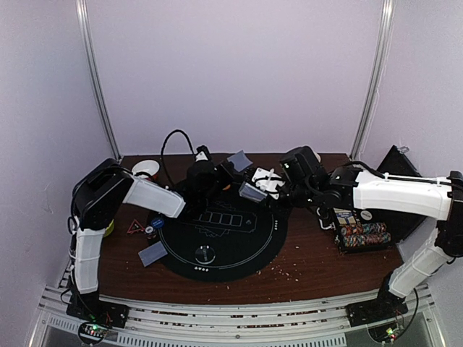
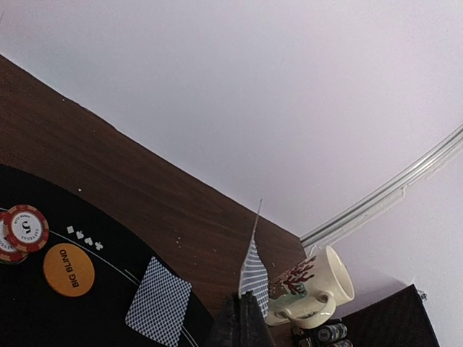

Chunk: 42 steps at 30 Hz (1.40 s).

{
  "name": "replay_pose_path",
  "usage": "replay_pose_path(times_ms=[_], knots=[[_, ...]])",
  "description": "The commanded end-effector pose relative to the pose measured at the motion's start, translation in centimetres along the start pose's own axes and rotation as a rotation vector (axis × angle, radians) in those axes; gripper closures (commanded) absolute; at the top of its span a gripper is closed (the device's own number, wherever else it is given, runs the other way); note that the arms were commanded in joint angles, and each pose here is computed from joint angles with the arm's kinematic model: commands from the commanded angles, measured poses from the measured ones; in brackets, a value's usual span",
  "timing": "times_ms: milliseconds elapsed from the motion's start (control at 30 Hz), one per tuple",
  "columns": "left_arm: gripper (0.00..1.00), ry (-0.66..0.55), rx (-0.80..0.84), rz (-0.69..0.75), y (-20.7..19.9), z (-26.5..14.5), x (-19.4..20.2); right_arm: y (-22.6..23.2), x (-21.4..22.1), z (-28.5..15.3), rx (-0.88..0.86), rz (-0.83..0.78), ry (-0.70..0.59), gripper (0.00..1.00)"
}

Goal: Distribute texas hold em gaming equipment
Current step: Distribute the poker card in the big blind area.

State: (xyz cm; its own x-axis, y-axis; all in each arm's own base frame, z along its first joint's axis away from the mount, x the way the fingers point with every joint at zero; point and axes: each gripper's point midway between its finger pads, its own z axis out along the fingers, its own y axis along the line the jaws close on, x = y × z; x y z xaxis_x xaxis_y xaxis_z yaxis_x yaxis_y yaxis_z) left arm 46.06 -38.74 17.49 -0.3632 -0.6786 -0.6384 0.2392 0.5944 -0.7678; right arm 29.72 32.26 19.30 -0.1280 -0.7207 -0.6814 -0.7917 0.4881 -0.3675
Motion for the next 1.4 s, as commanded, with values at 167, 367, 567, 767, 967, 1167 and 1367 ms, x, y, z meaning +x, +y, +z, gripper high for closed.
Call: replay_pose_path(times_ms=[167, 367, 567, 767, 967, 1167, 1367], knots=[[1.0, -0.118, -0.134, -0.075, 3.3, 3.2, 1.9, -1.4, 0.6, -1.3, 0.039, 0.042, 0.01, 0.53], [1.0, -0.146, -0.183, -0.049, 5.5, 4.7, 3.4, -1.6, 1.0, -1.8, 0.045, 0.046, 0.021, 0.53], [1.0, -0.103, -0.214, -0.027, 6.8, 6.2, 5.6, -2.0, 1.2, -2.2, 0.06, 0.053, 0.031, 0.53], [1.0, -0.129, -0.244, -0.032, 7.3, 6.6, 5.6, -2.3, 1.2, -2.7, 0.073, 0.057, 0.026, 0.53], [1.0, -0.074, -0.274, -0.059, 8.3, 6.9, 7.3, -2.5, 1.4, -3.0, 0.083, 0.051, 0.038, 0.53], [1.0, -0.048, -0.31, -0.085, 9.3, 5.9, 8.6, -2.6, 1.0, -3.1, 0.084, 0.054, 0.02, 0.53], [0.88, -0.023, -0.292, -0.087, 8.9, 5.9, 9.2, -2.6, 1.1, -3.2, 0.086, 0.052, 0.025, 0.53]])
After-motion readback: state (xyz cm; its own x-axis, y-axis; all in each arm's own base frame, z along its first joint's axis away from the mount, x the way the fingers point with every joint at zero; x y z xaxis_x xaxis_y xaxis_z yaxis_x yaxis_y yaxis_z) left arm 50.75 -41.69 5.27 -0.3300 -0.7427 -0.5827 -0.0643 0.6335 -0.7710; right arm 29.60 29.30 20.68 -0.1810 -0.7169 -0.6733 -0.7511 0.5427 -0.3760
